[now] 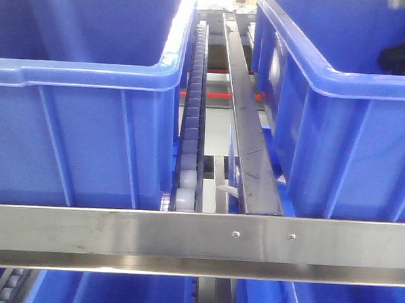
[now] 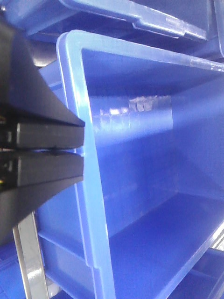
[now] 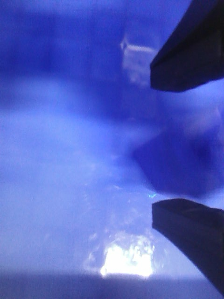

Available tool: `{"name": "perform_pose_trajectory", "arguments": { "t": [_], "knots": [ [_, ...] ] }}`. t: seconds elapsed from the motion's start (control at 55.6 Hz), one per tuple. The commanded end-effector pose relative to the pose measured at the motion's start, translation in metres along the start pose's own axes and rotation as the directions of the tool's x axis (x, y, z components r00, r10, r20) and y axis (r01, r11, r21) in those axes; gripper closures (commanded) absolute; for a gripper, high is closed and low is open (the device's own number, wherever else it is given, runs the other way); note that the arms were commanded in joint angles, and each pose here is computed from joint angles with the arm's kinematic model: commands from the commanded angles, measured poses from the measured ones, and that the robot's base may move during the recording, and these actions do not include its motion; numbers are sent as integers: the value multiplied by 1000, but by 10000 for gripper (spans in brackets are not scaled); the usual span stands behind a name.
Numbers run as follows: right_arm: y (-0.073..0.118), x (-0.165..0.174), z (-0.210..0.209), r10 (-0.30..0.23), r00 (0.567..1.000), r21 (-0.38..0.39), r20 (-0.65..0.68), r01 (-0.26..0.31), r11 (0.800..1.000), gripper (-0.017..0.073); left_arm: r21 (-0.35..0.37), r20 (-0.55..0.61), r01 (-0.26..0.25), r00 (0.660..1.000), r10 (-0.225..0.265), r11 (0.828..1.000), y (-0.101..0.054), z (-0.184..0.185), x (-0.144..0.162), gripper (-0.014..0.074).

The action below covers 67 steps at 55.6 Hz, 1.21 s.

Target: Pick and sort blue part to right shelf

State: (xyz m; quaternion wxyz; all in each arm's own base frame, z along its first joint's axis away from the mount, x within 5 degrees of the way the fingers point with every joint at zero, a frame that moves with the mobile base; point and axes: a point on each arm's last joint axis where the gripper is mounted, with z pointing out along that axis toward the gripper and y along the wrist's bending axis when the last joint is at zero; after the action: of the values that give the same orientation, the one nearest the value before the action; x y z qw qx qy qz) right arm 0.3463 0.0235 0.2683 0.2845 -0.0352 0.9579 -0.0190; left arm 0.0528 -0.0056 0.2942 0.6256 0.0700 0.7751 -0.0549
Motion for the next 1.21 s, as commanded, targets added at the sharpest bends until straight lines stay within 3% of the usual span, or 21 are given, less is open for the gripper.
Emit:
{"name": "perform_pose_trajectory", "arguments": {
  "t": [0.0,0.198,0.414,0.828,1.026,1.188],
  "knots": [
    [-6,-16,-47,-2,985,9,170,1,1000,137,14,79,4,997,-5,1000,-1,-3,-13,468],
    [-8,0,-98,4,959,10,284,-7,1000,541,4,36,4,999,-5,1000,0,-2,-9,468],
    [-8,52,-142,4,916,3,401,-6,1000,521,6,43,4,999,-5,1000,0,-3,-10,469],
    [-8,177,-165,12,824,-5,567,-12,1000,521,8,50,4,999,-5,1000,0,-3,-11,469],
    [-8,220,-179,28,727,-15,686,-24,1000,521,8,50,4,999,-5,1000,0,-3,-11,469],
    [-8,241,-198,53,609,-41,791,-34,999,521,8,50,4,999,-5,1000,0,-3,-11,469]
  ]
}}
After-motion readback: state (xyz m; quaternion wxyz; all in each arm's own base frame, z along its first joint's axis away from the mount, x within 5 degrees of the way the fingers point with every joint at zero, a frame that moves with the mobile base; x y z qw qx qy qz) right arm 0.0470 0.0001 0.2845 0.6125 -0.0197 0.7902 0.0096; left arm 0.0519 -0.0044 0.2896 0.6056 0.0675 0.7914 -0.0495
